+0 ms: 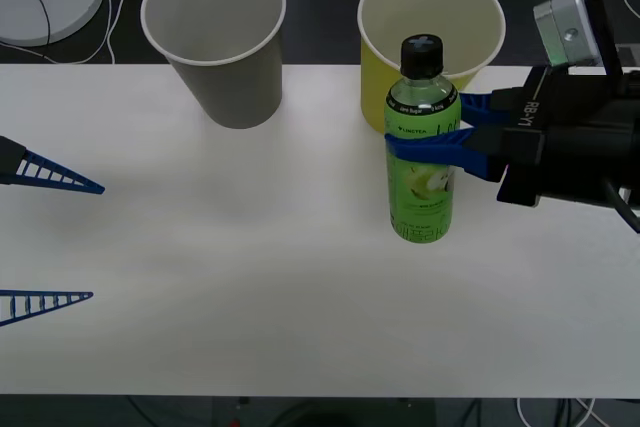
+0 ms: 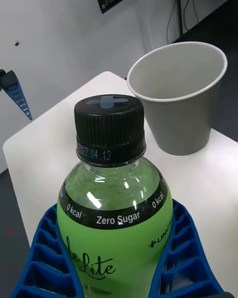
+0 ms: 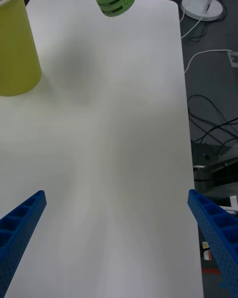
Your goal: Put the can into the green bin and the plastic bottle into the gray bin
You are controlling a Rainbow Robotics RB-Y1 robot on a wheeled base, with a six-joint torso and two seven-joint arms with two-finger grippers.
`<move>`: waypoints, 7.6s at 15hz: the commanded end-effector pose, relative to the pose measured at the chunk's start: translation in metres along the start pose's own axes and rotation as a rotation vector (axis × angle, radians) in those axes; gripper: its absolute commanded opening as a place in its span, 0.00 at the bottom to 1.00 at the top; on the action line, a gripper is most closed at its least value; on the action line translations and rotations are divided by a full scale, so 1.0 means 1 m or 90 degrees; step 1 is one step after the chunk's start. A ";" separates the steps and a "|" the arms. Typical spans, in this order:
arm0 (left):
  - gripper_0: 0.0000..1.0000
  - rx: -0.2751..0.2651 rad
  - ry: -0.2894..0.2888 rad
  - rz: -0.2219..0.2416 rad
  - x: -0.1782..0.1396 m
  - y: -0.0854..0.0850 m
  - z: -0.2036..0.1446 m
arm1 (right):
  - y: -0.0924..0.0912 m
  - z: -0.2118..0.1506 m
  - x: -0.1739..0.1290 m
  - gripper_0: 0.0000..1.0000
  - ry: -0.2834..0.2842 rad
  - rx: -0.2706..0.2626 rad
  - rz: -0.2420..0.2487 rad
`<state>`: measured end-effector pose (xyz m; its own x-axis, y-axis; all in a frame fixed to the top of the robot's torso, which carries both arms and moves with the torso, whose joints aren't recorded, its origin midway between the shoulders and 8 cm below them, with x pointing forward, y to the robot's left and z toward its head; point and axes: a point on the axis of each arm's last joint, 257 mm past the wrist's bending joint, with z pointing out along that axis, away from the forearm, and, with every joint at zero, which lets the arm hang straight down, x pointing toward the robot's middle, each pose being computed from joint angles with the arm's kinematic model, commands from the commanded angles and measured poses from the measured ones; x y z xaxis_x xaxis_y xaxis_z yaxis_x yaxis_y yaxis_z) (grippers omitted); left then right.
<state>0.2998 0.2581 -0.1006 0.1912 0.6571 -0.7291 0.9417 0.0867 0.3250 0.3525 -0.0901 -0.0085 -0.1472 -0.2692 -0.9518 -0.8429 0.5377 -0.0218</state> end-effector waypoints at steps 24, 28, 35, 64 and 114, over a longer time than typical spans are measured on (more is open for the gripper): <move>1.00 0.000 0.000 0.000 0.000 0.000 0.000 | -0.032 0.111 -0.072 0.00 0.120 0.065 -0.071; 1.00 0.000 0.000 0.000 0.000 0.000 0.000 | -0.043 0.126 -0.091 0.00 0.125 0.070 -0.057; 1.00 0.000 0.000 0.000 0.000 0.000 0.000 | -0.064 0.151 -0.122 0.00 0.146 0.096 -0.044; 1.00 0.000 0.000 0.000 0.000 0.000 0.000 | -0.073 0.260 -0.180 0.00 0.159 0.161 -0.014; 1.00 0.000 0.000 0.000 0.000 0.000 0.000 | -0.049 0.207 -0.134 1.00 0.097 0.040 -0.244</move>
<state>0.2998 0.2581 -0.1006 0.1911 0.6571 -0.7292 0.9417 0.0867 0.3250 0.5257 0.0901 0.0606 0.0769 -0.5671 -0.8201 -0.8217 0.4298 -0.3742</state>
